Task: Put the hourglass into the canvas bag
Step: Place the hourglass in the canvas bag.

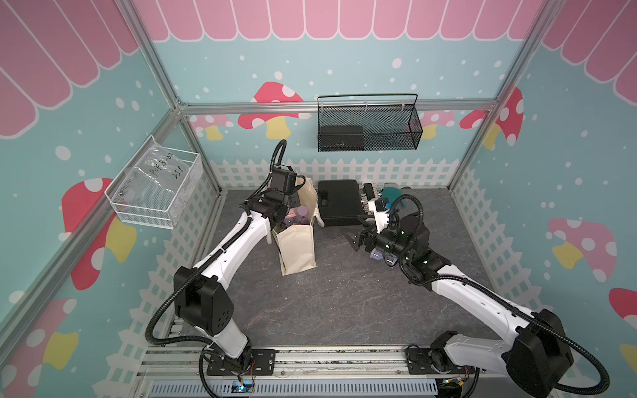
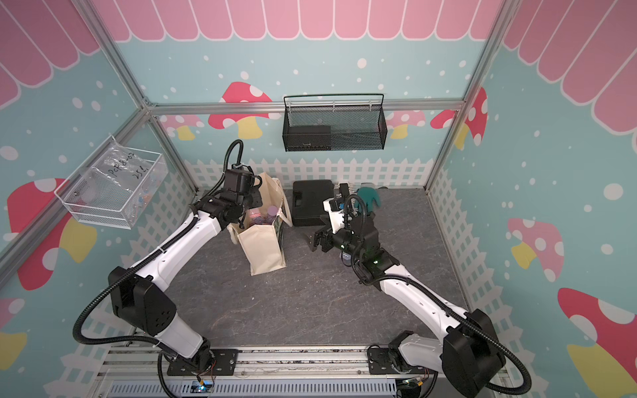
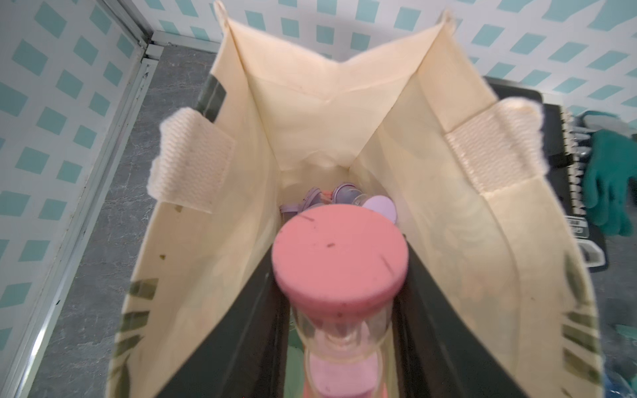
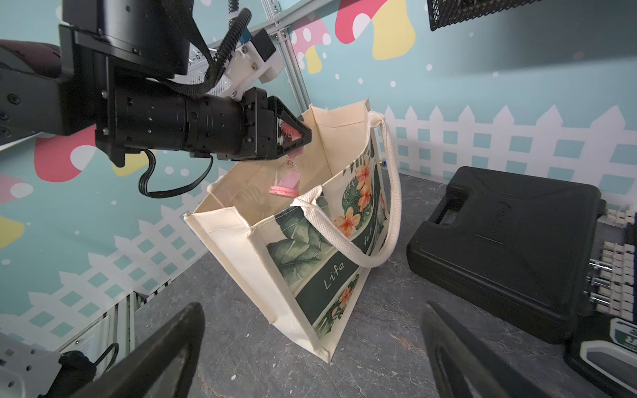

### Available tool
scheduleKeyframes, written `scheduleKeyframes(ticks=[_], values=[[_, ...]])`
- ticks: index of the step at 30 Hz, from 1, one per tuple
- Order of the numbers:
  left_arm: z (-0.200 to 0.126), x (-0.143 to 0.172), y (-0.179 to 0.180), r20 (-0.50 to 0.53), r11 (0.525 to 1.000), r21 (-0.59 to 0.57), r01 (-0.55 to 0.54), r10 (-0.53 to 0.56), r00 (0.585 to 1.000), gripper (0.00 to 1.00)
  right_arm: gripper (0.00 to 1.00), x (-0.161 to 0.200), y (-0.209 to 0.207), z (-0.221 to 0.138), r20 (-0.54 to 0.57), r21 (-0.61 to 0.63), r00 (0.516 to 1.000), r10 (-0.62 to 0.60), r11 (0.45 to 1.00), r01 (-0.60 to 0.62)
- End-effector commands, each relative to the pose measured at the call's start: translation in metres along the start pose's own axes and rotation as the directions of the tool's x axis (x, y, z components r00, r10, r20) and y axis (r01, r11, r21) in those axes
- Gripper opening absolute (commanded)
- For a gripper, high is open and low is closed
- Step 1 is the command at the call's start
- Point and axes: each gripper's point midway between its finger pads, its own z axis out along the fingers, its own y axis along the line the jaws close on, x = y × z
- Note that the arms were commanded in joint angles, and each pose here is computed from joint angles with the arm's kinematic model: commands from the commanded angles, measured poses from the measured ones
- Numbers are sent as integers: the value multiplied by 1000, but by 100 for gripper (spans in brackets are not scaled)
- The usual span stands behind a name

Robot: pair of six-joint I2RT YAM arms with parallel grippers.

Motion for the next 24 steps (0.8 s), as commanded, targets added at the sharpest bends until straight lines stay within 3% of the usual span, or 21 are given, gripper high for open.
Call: scheduleKeyframes(ticks=[1,10,16,24], values=[[14,14,6,-27,1000,-28,13,-13,1000,34,100,-12,-1,0,39,23,999,-34,999,33],[24,35,9,-90,999,-50,6,-10,996,44,99,-12,-4,0,39,37,999,-33,999,32],[22,34,10,-99,999,-49,3,-7,995,56,100,-13,-5,-3,43,54,998,-37,998,34],[9,25,5,-94,1000,-16,14,-15,995,61,100,-14,-9,-6,40,86,999,-34,996,30]])
